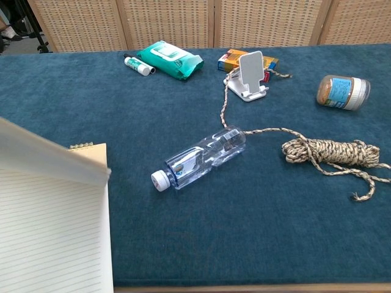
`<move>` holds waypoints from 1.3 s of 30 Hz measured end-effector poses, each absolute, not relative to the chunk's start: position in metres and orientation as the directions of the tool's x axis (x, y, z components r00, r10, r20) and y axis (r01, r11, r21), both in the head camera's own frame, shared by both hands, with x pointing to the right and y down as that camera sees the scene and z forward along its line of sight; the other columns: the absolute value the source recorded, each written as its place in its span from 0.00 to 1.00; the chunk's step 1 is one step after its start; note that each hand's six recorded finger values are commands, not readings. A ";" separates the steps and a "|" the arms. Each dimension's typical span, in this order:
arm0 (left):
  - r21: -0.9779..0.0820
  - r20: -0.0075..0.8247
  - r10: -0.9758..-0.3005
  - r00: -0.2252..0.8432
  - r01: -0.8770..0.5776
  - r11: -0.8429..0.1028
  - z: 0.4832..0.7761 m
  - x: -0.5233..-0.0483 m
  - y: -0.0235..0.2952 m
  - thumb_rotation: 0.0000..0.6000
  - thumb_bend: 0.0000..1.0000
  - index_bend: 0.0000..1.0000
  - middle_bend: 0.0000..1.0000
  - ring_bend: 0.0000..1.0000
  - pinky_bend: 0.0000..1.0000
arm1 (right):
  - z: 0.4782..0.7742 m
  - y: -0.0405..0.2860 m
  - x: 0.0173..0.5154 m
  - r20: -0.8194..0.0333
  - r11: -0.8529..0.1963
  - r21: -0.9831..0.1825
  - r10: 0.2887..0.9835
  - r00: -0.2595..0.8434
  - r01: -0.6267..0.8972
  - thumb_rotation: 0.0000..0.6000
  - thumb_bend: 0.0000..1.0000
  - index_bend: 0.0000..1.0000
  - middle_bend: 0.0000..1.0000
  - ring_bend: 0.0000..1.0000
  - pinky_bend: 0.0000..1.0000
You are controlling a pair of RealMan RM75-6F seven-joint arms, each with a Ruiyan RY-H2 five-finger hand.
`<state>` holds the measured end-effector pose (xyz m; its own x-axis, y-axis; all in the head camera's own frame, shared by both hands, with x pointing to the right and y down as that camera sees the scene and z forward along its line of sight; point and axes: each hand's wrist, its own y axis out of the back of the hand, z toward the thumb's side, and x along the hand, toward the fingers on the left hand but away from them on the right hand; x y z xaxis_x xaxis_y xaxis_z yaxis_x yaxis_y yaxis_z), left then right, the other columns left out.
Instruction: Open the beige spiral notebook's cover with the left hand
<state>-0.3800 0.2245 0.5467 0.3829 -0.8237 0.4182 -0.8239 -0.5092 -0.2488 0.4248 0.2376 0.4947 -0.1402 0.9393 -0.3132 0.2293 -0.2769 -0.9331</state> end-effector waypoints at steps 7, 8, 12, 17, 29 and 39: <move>-0.241 0.408 -0.906 0.111 -0.944 -0.224 0.559 -0.403 0.188 1.00 0.64 0.84 0.00 0.00 0.00 | 0.496 0.237 0.425 -0.316 -0.280 -0.933 0.938 -0.142 0.226 1.00 0.13 0.04 0.00 0.00 0.00; -0.236 0.412 -0.909 0.070 -0.955 -0.181 0.562 -0.407 0.181 1.00 0.64 0.84 0.00 0.00 0.00 | 0.496 0.237 0.425 -0.317 -0.282 -0.933 0.938 -0.141 0.225 1.00 0.13 0.04 0.00 0.00 0.00; -0.217 0.425 -0.905 -0.030 -0.974 -0.069 0.572 -0.415 0.160 1.00 0.65 0.84 0.00 0.00 0.00 | 0.497 0.238 0.424 -0.318 -0.284 -0.933 0.938 -0.139 0.222 1.00 0.13 0.04 0.00 0.00 0.00; -0.257 0.415 -0.901 -0.122 -0.966 0.012 0.584 -0.424 0.130 1.00 0.64 0.84 0.00 0.00 0.00 | 0.499 0.237 0.424 -0.321 -0.287 -0.933 0.937 -0.141 0.218 1.00 0.13 0.04 0.00 0.00 0.00; -0.424 0.384 -0.896 -0.225 -0.904 0.045 0.614 -0.406 0.060 1.00 0.65 0.84 0.00 0.00 0.00 | 0.509 0.236 0.422 -0.336 -0.307 -0.933 0.930 -0.148 0.190 1.00 0.13 0.04 0.00 0.00 0.00; -0.559 0.352 -0.889 -0.292 -0.827 0.051 0.634 -0.389 0.004 1.00 0.63 0.84 0.00 0.00 0.00 | 0.516 0.235 0.425 -0.351 -0.322 -0.930 0.922 -0.162 0.179 1.00 0.13 0.04 0.00 0.00 0.00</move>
